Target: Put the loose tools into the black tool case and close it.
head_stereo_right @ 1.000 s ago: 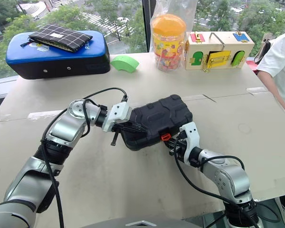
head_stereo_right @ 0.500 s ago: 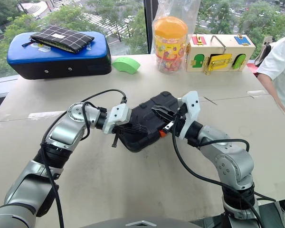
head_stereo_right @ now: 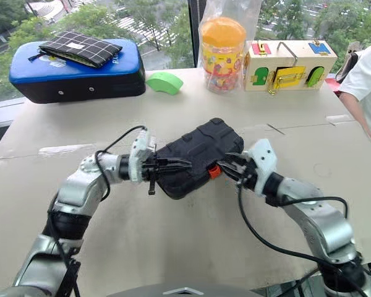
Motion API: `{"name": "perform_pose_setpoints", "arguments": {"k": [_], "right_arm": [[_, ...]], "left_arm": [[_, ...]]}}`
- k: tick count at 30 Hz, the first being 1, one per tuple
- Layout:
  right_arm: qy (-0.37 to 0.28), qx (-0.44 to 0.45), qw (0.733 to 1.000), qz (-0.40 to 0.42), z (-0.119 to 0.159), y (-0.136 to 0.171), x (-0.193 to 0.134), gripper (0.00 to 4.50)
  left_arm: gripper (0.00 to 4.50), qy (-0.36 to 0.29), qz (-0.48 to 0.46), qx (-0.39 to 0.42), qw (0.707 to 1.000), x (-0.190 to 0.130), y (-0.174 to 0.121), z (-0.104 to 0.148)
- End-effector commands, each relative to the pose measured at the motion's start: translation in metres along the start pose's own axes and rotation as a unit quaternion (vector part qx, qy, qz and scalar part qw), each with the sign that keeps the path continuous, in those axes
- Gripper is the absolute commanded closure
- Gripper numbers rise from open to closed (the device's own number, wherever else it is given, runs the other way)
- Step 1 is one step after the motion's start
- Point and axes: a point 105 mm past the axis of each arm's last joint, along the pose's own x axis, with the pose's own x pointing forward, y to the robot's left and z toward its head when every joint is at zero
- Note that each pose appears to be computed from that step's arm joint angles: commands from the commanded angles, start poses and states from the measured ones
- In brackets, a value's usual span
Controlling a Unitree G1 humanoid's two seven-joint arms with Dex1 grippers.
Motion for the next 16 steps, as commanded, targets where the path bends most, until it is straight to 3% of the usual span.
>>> {"name": "perform_pose_setpoints", "arguments": {"k": [1, 3, 4, 6, 10, 14, 16], "right_arm": [[-0.017, -0.044, 0.999, 0.024, 0.016, 0.002, -0.032, 1.30], [0.006, -0.052, 0.998, 0.028, 0.011, 0.001, -0.056, 0.30], [0.017, -0.055, 0.998, 0.030, 0.008, 0.000, -0.067, 0.00], [0.035, -0.060, 0.997, 0.026, 0.004, -0.001, -0.091, 0.00], [0.056, -0.067, 0.996, 0.004, 0.001, -0.003, -0.125, 0.00], [0.069, -0.093, 0.993, -0.015, -0.002, -0.005, -0.140, 0.00], [0.070, -0.094, 0.993, -0.017, -0.004, -0.005, -0.143, 0.00]], "left_arm": [[2.24, -0.018, 0.037, -0.006, 0.999, -0.027, -0.010, 0.012], [1.32, -0.013, 0.066, -0.017, 0.998, -0.048, -0.016, 0.010], [0.84, -0.008, 0.079, -0.025, 0.997, -0.058, -0.019, 0.008], [0.07, 0.013, 0.106, -0.047, 0.993, -0.082, -0.028, -0.004], [0.07, 0.058, 0.157, -0.061, 0.984, -0.115, -0.049, -0.029], [0.07, 0.084, 0.184, -0.052, 0.978, -0.124, -0.060, -0.042], [0.07, 0.067, 0.191, -0.067, 0.977, -0.123, -0.060, -0.045]]}}
